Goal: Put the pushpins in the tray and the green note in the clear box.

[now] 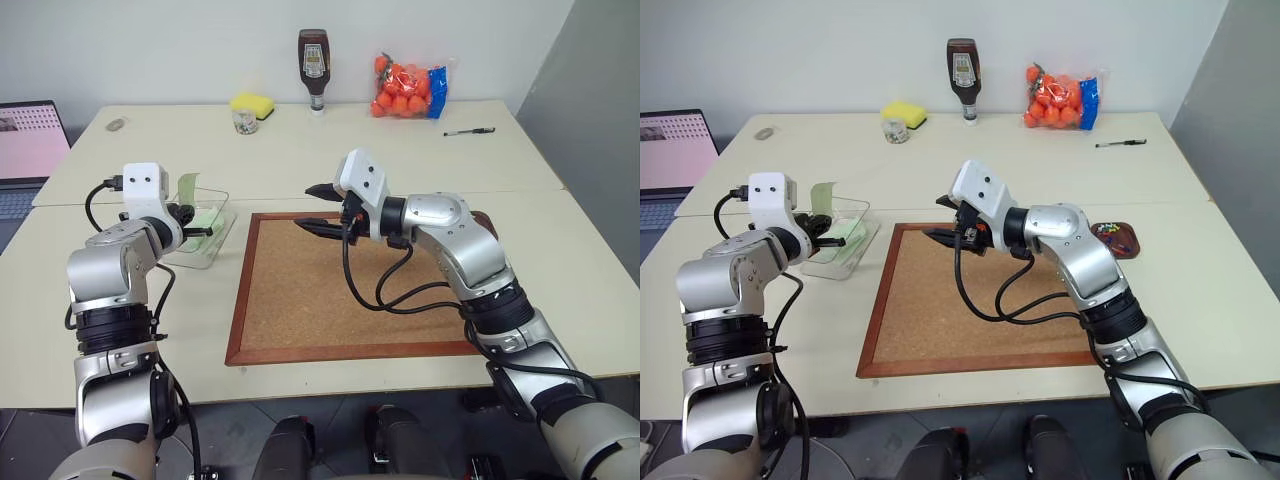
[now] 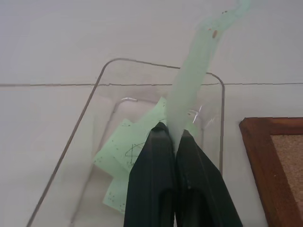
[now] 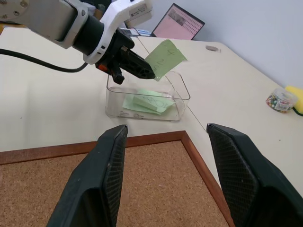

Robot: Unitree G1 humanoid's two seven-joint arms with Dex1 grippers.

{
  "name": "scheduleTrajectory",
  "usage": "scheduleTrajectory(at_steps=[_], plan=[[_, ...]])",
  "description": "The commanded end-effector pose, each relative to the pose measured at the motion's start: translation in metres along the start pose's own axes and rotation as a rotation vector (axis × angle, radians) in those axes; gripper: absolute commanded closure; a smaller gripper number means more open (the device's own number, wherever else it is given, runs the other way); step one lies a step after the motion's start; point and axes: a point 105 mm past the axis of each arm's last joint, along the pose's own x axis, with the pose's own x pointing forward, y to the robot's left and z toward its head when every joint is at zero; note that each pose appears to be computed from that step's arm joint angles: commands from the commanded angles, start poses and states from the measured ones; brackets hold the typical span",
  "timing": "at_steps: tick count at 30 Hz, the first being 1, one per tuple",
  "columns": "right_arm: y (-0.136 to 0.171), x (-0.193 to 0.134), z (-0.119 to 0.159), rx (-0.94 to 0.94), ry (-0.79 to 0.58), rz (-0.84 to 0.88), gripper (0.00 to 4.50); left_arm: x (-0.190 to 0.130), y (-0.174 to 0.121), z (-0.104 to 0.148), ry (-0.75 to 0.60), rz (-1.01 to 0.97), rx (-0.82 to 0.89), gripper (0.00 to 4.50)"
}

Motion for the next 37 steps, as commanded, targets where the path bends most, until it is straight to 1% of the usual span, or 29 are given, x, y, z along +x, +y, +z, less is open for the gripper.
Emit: scheduleTrajectory(at_steps=[1,4,7,10,13,15,17,19,21,23,24,25,27,29,32,34,37], plan=[[0.001,-0.001,0.016,-0.027,-0.048,-0.006,1.61,-0.003,-0.001,0.016,-0.040,-0.005,-0.040,3.38],[0.001,-0.001,0.017,-0.024,-0.050,-0.011,1.61,-0.003,-0.002,0.018,-0.042,-0.006,-0.025,2.86],[0.000,-0.001,0.017,-0.023,-0.053,-0.015,1.61,-0.004,-0.004,0.019,-0.046,-0.010,-0.017,2.12],[-0.001,-0.001,0.018,-0.022,-0.056,-0.021,1.61,-0.004,-0.006,0.021,-0.055,-0.006,-0.001,1.49],[-0.002,-0.002,0.019,-0.021,-0.062,-0.030,1.61,-0.006,-0.010,0.032,-0.114,-0.005,0.074,0.91],[-0.002,-0.003,0.020,-0.018,-0.072,-0.039,1.61,-0.009,-0.015,0.040,-0.164,-0.016,0.129,0.91],[-0.003,-0.007,0.023,-0.014,-0.090,-0.053,1.61,-0.013,-0.024,0.049,-0.226,-0.046,0.228,0.91],[-0.002,-0.019,0.023,-0.003,-0.108,-0.067,1.61,-0.022,-0.049,0.061,-0.326,-0.148,0.320,0.91],[-0.001,-0.028,0.021,0.009,-0.119,-0.085,1.61,-0.030,-0.070,0.065,-0.380,-0.239,0.394,0.91],[-0.003,-0.046,0.015,0.046,-0.138,-0.154,1.61,-0.039,-0.104,0.059,-0.414,-0.362,0.507,0.91],[-0.004,-0.058,0.008,0.065,-0.135,-0.205,1.61,-0.043,-0.122,0.053,-0.435,-0.422,0.560,0.91],[-0.005,-0.069,-0.001,0.080,-0.126,-0.258,1.61,-0.047,-0.136,0.048,-0.456,-0.474,0.568,0.91],[-0.005,-0.086,-0.016,0.104,-0.100,-0.344,1.61,-0.052,-0.153,0.035,-0.458,-0.571,0.551,0.91],[-0.004,-0.099,-0.030,0.133,-0.078,-0.421,1.61,-0.055,-0.163,0.024,-0.454,-0.638,0.538,0.91],[-0.002,-0.117,-0.051,0.171,-0.051,-0.546,1.61,-0.054,-0.173,0.003,-0.419,-0.708,0.469,0.91],[-0.002,-0.123,-0.059,0.180,-0.039,-0.603,1.61,-0.051,-0.175,-0.011,-0.379,-0.740,0.435,0.91],[-0.002,-0.126,-0.067,0.179,-0.023,-0.646,1.61,-0.050,-0.177,-0.021,-0.369,-0.756,0.415,0.91]])
